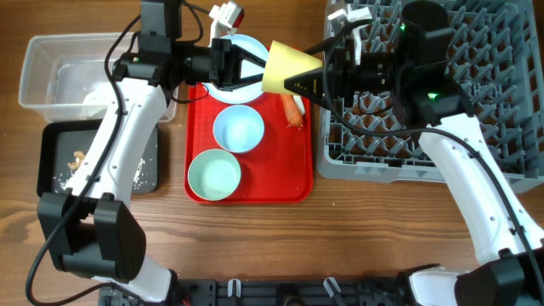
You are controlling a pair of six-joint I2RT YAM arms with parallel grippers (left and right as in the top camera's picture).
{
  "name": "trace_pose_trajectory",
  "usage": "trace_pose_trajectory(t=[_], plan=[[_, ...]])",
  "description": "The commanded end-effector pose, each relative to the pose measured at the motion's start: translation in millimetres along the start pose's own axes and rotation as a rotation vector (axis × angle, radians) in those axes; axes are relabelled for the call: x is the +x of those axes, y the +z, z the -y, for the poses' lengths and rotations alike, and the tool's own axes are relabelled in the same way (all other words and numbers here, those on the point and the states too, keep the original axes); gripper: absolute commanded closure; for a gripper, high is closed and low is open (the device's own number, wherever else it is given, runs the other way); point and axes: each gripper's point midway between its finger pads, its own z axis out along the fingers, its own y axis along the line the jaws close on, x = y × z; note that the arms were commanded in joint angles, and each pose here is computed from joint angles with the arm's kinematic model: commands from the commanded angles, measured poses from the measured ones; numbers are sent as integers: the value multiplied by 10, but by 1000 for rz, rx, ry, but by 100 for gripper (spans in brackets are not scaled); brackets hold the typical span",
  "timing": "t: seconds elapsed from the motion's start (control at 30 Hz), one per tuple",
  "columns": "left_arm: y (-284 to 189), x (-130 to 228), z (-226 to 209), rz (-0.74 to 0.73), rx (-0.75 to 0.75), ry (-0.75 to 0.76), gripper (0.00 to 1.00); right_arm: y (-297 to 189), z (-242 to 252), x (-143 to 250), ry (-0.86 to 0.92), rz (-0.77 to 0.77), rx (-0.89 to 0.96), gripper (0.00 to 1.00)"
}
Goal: Sort waste into correct bins and load items into the dishwasher rack
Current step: 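Lift the yellow cup and hand it to the right gripper, then lower the yellow cup into the dish rack with the right gripper and release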
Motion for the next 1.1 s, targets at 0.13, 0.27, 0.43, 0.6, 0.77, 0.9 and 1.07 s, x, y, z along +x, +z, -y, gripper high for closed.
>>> trace_pose_trajectory(t=[0.13,0.27,0.43,0.6,0.77,0.9,1.07], plan=[[11,-17,91,6,-13,34,81,-577,455,-162,114,87,160,42],[10,-39,53,19,-35,34,77,-1191,984,65,371,143,441,47],[-2,-114,-81,61,-110,33,73,-1754,1238,661,590,58,909,46],[-141,-310,-542,199,-378,-7,72,-2201,1072,1134,710,-69,1307,44],[-531,-326,-1130,330,-749,-122,73,-2069,954,1512,755,-276,1401,43],[-939,-165,-1489,383,-1044,-218,73,-1872,1038,1745,817,-380,1381,43],[-1080,-77,-1579,384,-1140,-246,73,-1823,1232,2048,900,-490,1376,42]])
